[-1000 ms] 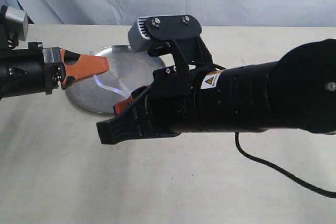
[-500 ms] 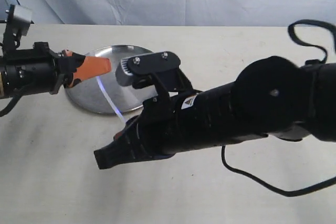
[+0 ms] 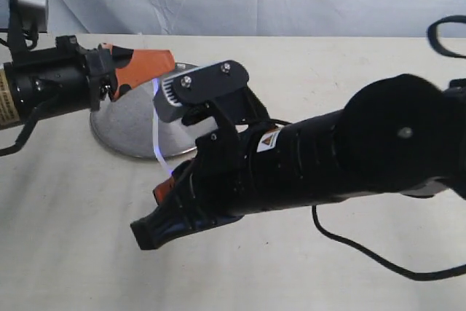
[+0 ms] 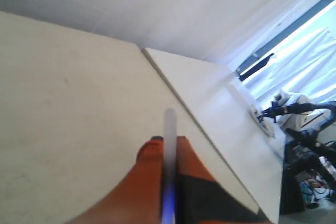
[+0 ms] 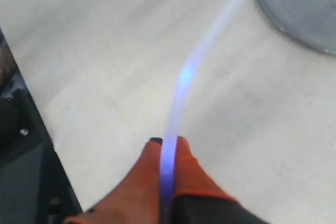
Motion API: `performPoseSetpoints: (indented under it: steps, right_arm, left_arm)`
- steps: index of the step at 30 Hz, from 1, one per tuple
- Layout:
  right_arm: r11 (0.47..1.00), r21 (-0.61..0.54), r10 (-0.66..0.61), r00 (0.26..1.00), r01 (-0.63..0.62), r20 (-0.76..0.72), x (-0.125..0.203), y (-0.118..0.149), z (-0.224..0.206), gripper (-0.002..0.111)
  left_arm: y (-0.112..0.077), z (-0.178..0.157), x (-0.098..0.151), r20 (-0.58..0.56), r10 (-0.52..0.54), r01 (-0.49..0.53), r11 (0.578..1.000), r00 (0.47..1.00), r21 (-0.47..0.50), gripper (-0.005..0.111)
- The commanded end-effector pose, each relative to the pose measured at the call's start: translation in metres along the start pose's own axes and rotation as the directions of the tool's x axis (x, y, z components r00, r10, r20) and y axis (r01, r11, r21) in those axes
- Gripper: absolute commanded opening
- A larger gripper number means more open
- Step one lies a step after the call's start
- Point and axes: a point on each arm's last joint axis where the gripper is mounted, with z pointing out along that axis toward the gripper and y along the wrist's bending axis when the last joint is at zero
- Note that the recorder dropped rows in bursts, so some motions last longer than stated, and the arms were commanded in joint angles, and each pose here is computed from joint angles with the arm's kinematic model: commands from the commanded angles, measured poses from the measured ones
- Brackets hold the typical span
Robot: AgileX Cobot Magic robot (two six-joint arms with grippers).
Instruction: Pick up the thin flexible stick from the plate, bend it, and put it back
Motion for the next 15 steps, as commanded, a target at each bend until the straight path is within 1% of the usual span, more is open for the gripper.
performPoseSetpoints:
  steps: [1, 5, 10, 13, 15]
  right_arm:
    - [0.996, 0.085, 0.018, 0.999, -0.021, 0.038, -0.002, -0.015, 0.018, 0.0]
    - [0.988, 0.15, 0.014, 0.996, -0.028, 0.091, -0.004, -0.024, 0.028, 0.0]
    - [0.979, 0.203, -0.005, 0.981, -0.035, 0.196, -0.015, -0.028, 0.022, 0.0]
    - [0.982, 0.186, -0.007, 0.977, -0.033, 0.212, -0.018, -0.024, 0.013, 0.0]
    - [0.988, 0.153, -0.003, 0.981, -0.027, 0.193, -0.018, -0.019, 0.007, 0.0]
  left_arm:
    - [-0.026, -0.003, 0.0, -0.005, 0.057, -0.056, 0.988, 0.998, 0.146, 0.0]
    - [-0.028, -0.004, 0.001, -0.021, 0.074, -0.07, 0.987, 0.997, 0.144, 0.0]
    - [-0.021, -0.004, 0.007, -0.086, 0.105, -0.098, 0.992, 0.991, 0.08, 0.0]
    - [-0.014, -0.004, 0.008, -0.106, 0.114, -0.115, 0.993, 0.988, 0.0, 0.0]
    - [-0.004, -0.004, 0.007, -0.109, 0.111, -0.122, 0.987, 0.988, -0.1, 0.0]
